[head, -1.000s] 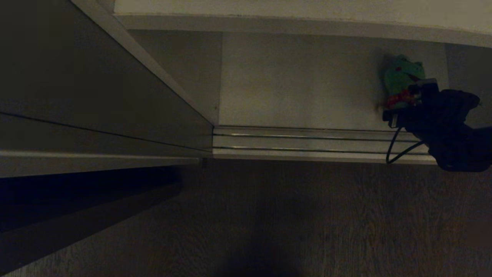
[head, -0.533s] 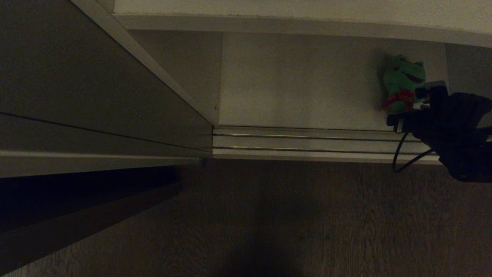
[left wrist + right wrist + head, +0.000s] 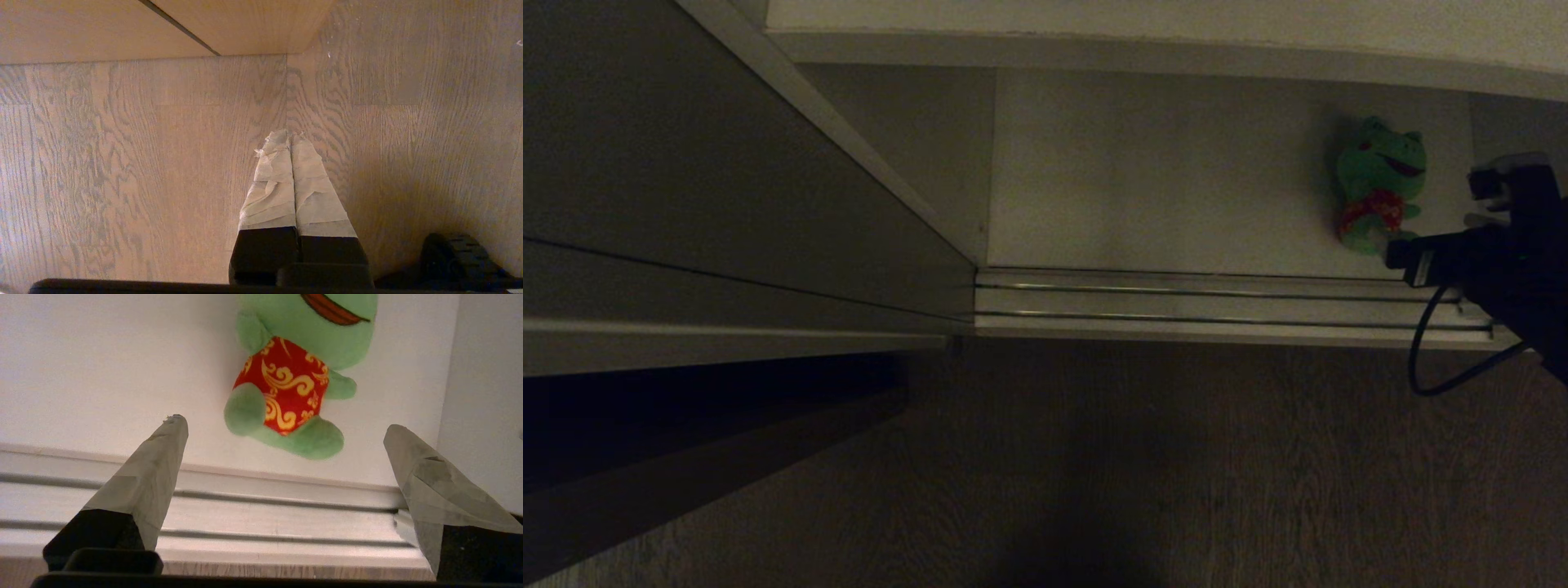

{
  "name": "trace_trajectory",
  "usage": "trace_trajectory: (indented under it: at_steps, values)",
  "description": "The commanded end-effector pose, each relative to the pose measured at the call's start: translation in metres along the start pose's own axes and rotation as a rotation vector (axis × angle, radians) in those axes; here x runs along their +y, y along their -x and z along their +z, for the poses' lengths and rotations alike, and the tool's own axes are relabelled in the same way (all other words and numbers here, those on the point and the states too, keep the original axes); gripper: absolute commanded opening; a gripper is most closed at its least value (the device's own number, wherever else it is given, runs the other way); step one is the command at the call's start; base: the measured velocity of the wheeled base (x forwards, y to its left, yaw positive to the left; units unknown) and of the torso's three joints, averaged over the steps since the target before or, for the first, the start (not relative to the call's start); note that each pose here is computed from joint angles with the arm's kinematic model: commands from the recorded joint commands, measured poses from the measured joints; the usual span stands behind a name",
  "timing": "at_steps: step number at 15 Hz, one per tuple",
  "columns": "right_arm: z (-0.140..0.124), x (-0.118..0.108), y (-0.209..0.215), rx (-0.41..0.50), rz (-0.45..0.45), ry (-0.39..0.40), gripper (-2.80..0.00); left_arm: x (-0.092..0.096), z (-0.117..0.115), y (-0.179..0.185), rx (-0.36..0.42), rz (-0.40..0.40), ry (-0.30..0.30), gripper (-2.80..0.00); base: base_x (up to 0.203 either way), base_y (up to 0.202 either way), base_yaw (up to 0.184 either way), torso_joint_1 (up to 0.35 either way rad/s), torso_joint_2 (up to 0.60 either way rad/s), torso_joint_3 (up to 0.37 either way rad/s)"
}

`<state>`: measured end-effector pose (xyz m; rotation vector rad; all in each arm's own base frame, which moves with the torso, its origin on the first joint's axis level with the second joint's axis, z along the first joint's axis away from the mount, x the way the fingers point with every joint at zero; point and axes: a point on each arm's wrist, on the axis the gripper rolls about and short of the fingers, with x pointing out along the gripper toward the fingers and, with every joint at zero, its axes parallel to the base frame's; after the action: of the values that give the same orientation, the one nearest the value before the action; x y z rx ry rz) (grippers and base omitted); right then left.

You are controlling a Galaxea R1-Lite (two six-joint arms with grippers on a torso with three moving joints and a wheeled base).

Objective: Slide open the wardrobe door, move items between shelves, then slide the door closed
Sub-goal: Place the green doll on the higher shelf

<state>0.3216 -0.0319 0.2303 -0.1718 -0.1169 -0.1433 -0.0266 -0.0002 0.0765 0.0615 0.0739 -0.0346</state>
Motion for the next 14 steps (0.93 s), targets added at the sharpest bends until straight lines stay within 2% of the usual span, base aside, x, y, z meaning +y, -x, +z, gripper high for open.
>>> trace_trajectory:
  at_steps: [1, 5, 10, 14]
  values:
    - [0.003, -0.001, 0.003, -0.001, 0.000, -0.010, 0.00, 0.000, 0.000, 0.000, 0.000, 0.000, 0.001, -2.80, 0.000, 0.000, 0.000, 0.000, 0.00, 0.000]
    - [-0.012, 0.003, -0.023, 0.083, 0.014, -0.011, 0.00, 0.000, 0.000, 0.000, 0.000, 0.000, 0.001, -2.80, 0.000, 0.000, 0.000, 0.000, 0.00, 0.000]
    - [-0.018, 0.011, -0.047, 0.161, 0.032, -0.099, 0.00, 0.000, 0.000, 0.000, 0.000, 0.000, 0.001, -2.80, 0.000, 0.000, 0.000, 0.000, 0.00, 0.000]
    - [-0.016, 0.019, -0.056, 0.115, 0.044, -0.098, 0.00, 0.000, 0.000, 0.000, 0.000, 0.000, 0.001, -2.80, 0.000, 0.000, 0.000, 0.000, 0.00, 0.000]
